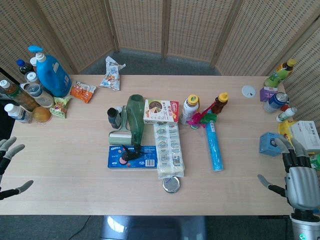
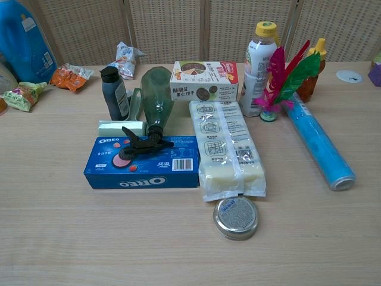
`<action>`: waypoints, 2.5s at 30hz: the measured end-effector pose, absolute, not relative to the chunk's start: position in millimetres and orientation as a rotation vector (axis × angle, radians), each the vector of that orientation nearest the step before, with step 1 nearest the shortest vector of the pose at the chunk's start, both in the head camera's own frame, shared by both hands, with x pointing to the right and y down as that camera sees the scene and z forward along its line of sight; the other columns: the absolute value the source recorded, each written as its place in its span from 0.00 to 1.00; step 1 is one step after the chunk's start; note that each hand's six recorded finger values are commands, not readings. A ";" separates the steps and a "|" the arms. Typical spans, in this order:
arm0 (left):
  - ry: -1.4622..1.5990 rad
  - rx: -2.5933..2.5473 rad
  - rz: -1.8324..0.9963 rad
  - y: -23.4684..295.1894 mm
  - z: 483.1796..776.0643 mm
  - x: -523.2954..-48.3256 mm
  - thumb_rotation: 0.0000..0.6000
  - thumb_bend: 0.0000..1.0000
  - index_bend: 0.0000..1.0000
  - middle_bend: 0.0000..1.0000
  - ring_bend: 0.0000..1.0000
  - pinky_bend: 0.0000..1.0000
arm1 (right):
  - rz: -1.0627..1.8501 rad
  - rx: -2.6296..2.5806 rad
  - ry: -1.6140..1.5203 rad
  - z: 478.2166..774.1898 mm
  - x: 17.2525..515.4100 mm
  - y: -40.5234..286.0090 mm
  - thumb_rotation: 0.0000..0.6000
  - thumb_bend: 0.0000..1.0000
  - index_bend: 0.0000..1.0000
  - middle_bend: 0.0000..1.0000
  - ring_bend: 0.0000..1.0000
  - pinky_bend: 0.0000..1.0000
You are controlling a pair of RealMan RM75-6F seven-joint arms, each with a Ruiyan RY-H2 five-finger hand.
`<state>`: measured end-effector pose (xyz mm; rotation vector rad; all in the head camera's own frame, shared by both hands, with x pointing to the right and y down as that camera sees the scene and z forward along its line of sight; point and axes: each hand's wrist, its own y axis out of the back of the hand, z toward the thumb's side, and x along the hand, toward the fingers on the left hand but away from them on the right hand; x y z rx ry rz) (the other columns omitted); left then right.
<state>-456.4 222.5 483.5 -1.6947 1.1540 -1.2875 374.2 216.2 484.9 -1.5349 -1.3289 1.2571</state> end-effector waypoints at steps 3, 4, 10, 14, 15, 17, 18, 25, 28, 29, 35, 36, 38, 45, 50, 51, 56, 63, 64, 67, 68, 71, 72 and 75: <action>1.147 -1.696 -1.295 222.3 485.6 -457.3 1.00 0.00 0.17 0.00 0.00 0.00 | 1.259 -1.534 -1.323 485.8 373.4 216.5 1.00 0.00 0.00 0.11 0.00 0.00; 1.144 -1.697 -1.298 222.2 486.5 -457.7 1.00 0.00 0.17 0.00 0.00 0.00 | 1.260 -1.534 -1.322 486.0 373.2 216.7 1.00 0.00 0.00 0.11 0.00 0.00; 1.097 -1.712 -1.291 219.3 494.3 -454.7 1.00 0.00 0.17 0.00 0.00 0.00 | 1.258 -1.527 -1.330 484.3 373.3 217.0 1.00 0.00 0.00 0.11 0.00 0.00; 0.997 -1.722 -1.244 210.9 508.1 -443.0 1.00 0.00 0.16 0.00 0.00 0.00 | 1.265 -1.527 -1.339 484.7 374.9 216.4 1.00 0.00 0.00 0.11 0.00 0.00; 0.966 -1.719 -1.228 207.5 511.5 -439.4 1.00 0.00 0.14 0.00 0.00 0.00 | 1.265 -1.528 -1.343 484.7 375.5 215.9 1.00 0.00 0.00 0.11 0.00 0.00; 0.899 -1.706 -1.171 197.7 519.0 -429.2 1.00 0.00 0.08 0.00 0.00 0.00 | 1.266 -1.526 -1.347 484.6 376.4 215.1 1.00 0.00 0.00 0.11 0.00 0.00; 0.870 -1.702 -1.143 193.0 522.6 -424.2 1.00 0.00 0.06 0.00 0.00 0.00 | 1.267 -1.526 -1.350 484.4 377.1 214.7 1.00 0.00 0.00 0.11 0.00 0.00; 0.623 -1.662 -0.973 153.8 551.8 -374.7 1.00 0.00 0.01 0.00 0.00 0.00 | 1.263 -1.526 -1.368 482.3 379.6 213.6 1.00 0.00 0.00 0.11 0.00 0.00; 0.505 -1.633 -0.942 142.0 564.0 -350.9 1.00 0.00 0.00 0.00 0.00 0.00 | 1.259 -1.528 -1.375 480.9 380.4 213.5 1.00 0.00 0.00 0.11 0.00 0.00; 0.455 -1.620 -0.934 138.9 569.1 -341.5 1.00 0.00 0.00 0.00 0.00 0.00 | 1.257 -1.528 -1.378 480.4 380.8 213.4 1.00 0.00 0.00 0.11 0.00 0.00; 0.237 -1.553 -0.894 133.2 592.5 -292.9 1.00 0.00 0.00 0.00 0.00 0.00 | 1.252 -1.531 -1.401 477.8 385.1 212.8 1.00 0.00 0.00 0.11 0.00 0.00; 0.212 -1.544 -0.888 132.8 595.5 -285.8 1.00 0.00 0.00 0.00 0.00 0.00 | 1.251 -1.531 -1.406 477.3 386.3 212.6 1.00 0.00 0.00 0.11 0.00 0.00; 0.162 -1.521 -0.875 130.3 601.5 -270.4 1.00 0.00 0.00 0.00 0.00 0.00 | 1.252 -1.530 -1.414 476.6 388.2 212.1 1.00 0.00 0.00 0.11 0.00 0.00; 0.034 -1.435 -0.837 116.6 613.8 -230.2 1.00 0.00 0.00 0.00 0.00 0.00 | 1.254 -1.533 -1.435 474.9 392.2 210.6 1.00 0.00 0.00 0.11 0.00 0.00; -0.030 -1.403 -0.830 112.6 628.1 -216.4 1.00 0.00 0.00 0.00 0.00 0.00 | 1.254 -1.540 -1.444 474.3 393.6 210.5 1.00 0.00 0.00 0.11 0.00 0.00; -0.040 -1.401 -0.831 113.0 631.5 -215.3 1.00 0.00 0.00 0.00 0.00 0.00 | 1.254 -1.542 -1.447 474.2 394.1 210.4 1.00 0.00 0.00 0.11 0.00 0.00; -0.074 -1.407 -0.832 117.5 651.6 -207.8 1.00 0.00 0.00 0.00 0.00 0.00 | 1.256 -1.545 -1.457 474.1 396.0 209.7 1.00 0.00 0.00 0.11 0.00 0.00; -0.100 -1.422 -0.830 123.3 675.9 -191.8 1.00 0.00 0.00 0.00 0.00 0.00 | 1.261 -1.547 -1.463 474.6 397.9 209.1 1.00 0.00 0.00 0.11 0.00 0.00; -0.102 -1.425 -0.828 123.9 678.2 -189.1 1.00 0.00 0.00 0.00 0.00 0.00 | 1.262 -1.547 -1.466 474.6 398.5 208.9 1.00 0.00 0.00 0.11 0.00 0.00; -0.110 -1.425 -0.823 124.4 684.8 -181.5 1.00 0.00 0.00 0.00 0.00 0.00 | 1.263 -1.547 -1.474 474.3 400.3 208.4 1.00 0.00 0.00 0.11 0.00 0.00; -0.115 -1.424 -0.821 124.9 687.2 -179.0 1.00 0.00 0.00 0.00 0.00 0.00 | 1.264 -1.547 -1.477 474.3 400.9 208.3 1.00 0.00 0.00 0.11 0.00 0.00; -0.129 -1.425 -0.820 126.9 692.5 -174.2 1.00 0.00 0.00 0.00 0.00 0.00 | 1.265 -1.545 -1.488 474.1 403.2 207.4 1.00 0.00 0.00 0.11 0.00 0.00; -0.133 -1.425 -0.820 127.7 693.9 -173.1 1.00 0.00 0.00 0.00 0.00 0.00 | 1.265 -1.544 -1.492 473.9 404.1 207.0 1.00 0.00 0.00 0.11 0.00 0.00; -0.147 -1.420 -0.821 129.1 697.9 -171.0 1.00 0.00 0.00 0.00 0.00 0.00 | 1.262 -1.542 -1.499 473.3 405.4 206.3 1.00 0.00 0.00 0.11 0.00 0.00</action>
